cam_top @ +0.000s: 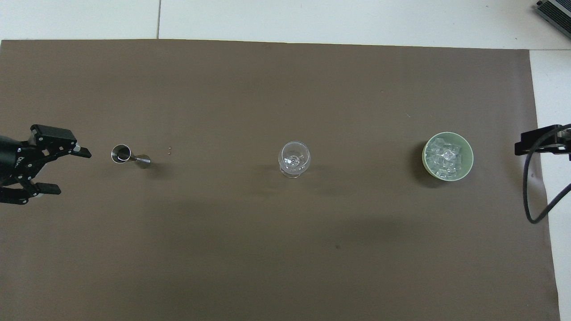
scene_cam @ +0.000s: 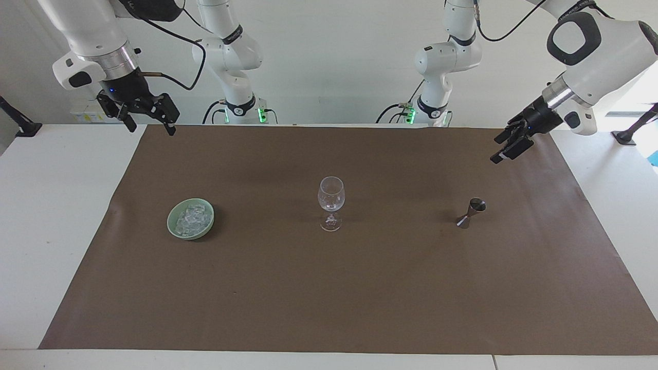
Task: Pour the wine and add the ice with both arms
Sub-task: 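Reach the left gripper toward the small silver metal cup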
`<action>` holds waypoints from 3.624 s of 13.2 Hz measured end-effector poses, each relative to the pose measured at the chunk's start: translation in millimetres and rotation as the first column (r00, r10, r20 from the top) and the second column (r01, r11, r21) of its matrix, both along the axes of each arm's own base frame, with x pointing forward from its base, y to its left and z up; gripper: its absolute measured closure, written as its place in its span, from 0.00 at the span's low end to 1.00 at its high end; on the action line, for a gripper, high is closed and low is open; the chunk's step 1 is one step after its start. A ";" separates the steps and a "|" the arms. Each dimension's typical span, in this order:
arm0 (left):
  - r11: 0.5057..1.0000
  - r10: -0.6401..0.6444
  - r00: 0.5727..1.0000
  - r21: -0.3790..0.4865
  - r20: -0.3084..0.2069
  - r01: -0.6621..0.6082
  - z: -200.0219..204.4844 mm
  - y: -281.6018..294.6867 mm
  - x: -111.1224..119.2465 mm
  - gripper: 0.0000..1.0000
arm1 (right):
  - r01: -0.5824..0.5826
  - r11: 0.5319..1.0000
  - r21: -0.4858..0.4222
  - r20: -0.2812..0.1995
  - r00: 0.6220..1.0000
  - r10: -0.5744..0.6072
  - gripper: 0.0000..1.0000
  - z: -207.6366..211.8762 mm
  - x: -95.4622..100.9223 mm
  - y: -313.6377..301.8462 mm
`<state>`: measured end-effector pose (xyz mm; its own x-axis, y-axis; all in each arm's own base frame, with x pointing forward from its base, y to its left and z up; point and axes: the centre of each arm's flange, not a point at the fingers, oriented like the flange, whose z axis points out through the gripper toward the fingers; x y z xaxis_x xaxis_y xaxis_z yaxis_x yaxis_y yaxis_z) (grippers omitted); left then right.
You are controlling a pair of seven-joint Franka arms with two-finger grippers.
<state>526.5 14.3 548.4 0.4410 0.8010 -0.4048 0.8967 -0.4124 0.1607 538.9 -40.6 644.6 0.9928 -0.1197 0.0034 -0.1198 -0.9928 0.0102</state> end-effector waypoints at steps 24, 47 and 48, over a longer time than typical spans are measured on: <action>0.649 0.525 0.707 -0.314 -0.474 -0.693 -195.0 120.6 -14.1 0.00 | 0.000 1.000 0.000 0.000 1.000 0.000 0.00 0.0 0.0 0.0; 0.388 0.618 0.704 -0.643 -0.350 -0.660 -312.2 52.3 -49.8 0.00 | 0.000 1.000 0.000 0.000 1.000 0.000 0.00 0.0 0.0 0.0; 0.377 0.625 0.697 -0.645 -0.352 -0.664 -312.9 49.4 -49.3 0.00 | 0.000 1.000 0.000 0.000 1.000 0.000 0.00 0.0 0.0 0.0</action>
